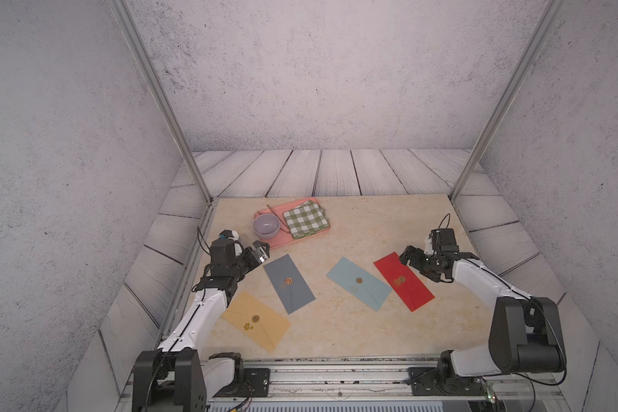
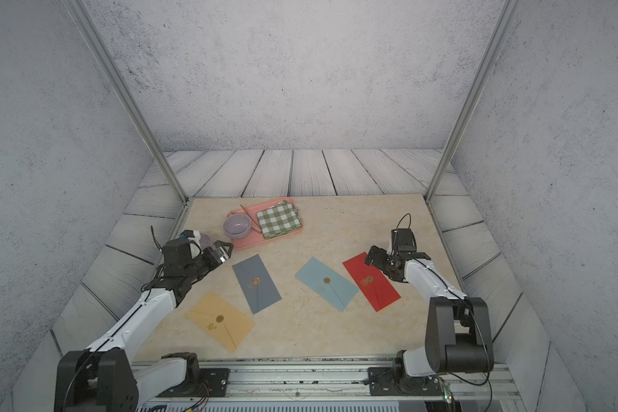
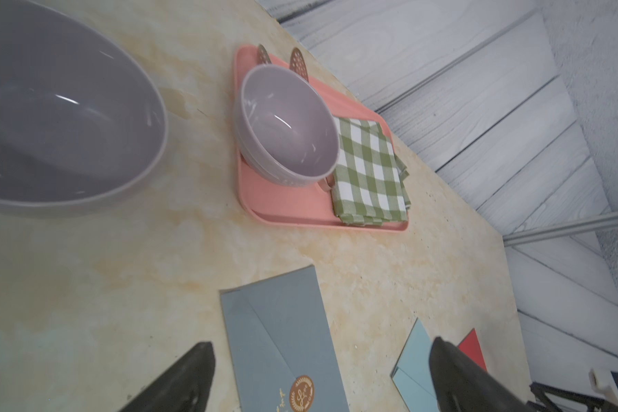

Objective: Open the envelope
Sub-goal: Adjust the envelope at the center of the board.

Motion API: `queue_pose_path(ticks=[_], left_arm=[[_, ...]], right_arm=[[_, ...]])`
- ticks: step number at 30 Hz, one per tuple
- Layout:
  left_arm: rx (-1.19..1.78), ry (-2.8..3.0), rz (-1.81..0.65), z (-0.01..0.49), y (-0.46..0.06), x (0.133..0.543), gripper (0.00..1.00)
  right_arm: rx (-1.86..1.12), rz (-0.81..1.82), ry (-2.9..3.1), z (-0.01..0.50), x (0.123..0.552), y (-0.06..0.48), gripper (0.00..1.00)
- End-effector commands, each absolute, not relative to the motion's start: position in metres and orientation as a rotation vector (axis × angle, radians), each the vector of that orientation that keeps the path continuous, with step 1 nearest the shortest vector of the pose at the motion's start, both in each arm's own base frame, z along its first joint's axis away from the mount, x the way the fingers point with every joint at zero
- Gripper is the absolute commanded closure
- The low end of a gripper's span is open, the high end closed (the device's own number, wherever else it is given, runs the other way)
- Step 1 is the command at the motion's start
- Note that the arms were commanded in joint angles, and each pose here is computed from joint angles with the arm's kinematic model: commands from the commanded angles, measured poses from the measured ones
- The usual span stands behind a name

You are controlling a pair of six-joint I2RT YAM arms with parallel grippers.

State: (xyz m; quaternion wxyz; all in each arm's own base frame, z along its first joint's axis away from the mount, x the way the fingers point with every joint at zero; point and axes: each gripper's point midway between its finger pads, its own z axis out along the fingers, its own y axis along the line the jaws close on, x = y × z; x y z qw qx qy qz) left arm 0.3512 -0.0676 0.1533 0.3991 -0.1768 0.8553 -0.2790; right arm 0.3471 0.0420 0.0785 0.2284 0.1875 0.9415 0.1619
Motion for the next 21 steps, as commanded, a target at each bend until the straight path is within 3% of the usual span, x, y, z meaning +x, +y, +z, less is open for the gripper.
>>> queue_pose_path(ticks=[1,21], left_arm=[[-0.319,2.192,-0.73,0.161,-0.094,0.351,0.01],[0.154,2.376,-0.846,0.131,-0.236,0.349,0.01]], right_arm=[[0.481,0.48,2.637,0.073,0.347,0.048,0.01],[0.511,0.324,2.7,0.06,0.346,0.03,0.01]])
